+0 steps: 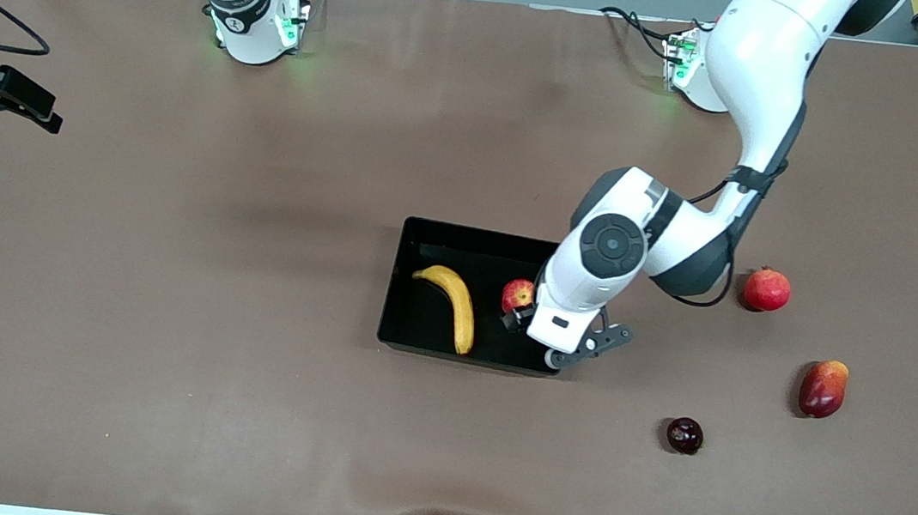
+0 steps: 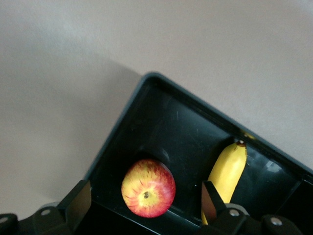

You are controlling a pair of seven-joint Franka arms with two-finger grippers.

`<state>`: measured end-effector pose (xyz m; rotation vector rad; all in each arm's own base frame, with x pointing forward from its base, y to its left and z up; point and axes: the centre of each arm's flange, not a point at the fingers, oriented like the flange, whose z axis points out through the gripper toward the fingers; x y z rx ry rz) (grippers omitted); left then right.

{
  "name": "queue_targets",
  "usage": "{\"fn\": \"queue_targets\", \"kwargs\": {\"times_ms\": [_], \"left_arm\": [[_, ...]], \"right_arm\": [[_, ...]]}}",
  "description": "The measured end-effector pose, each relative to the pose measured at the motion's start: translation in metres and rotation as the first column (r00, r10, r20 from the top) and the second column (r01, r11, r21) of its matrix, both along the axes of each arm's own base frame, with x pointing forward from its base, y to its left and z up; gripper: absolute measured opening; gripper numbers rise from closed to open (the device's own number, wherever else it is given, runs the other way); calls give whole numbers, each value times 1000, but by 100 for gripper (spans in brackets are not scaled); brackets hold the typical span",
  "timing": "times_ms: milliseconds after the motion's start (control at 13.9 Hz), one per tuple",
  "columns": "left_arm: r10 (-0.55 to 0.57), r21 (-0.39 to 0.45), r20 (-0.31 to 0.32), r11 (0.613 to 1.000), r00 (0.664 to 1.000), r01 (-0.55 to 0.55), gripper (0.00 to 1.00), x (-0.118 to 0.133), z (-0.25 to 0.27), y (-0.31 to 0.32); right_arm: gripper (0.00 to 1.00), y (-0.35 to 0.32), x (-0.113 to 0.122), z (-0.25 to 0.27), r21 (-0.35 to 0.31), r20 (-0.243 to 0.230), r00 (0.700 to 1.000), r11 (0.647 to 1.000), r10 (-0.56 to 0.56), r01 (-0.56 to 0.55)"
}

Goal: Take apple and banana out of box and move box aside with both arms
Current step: 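Lower the left gripper into the box over the red-yellow apple, then close the left gripper on the red-yellow apple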

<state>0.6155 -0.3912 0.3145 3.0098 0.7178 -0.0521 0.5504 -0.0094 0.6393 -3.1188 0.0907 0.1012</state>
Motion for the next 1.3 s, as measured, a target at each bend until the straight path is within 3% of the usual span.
{"fn": "queue_targets", "kwargs": {"times_ms": [504, 1297], "left_arm": [[-2, 82, 7, 997, 1000, 1, 100, -36, -32, -50], [2, 168, -46, 986, 999, 5, 100, -48, -102, -51]], "right_arm": [[100, 0, 0, 0, 0, 0, 1000, 1000, 0, 0], [100, 0, 0, 0, 0, 0, 1000, 1000, 0, 0]]}}
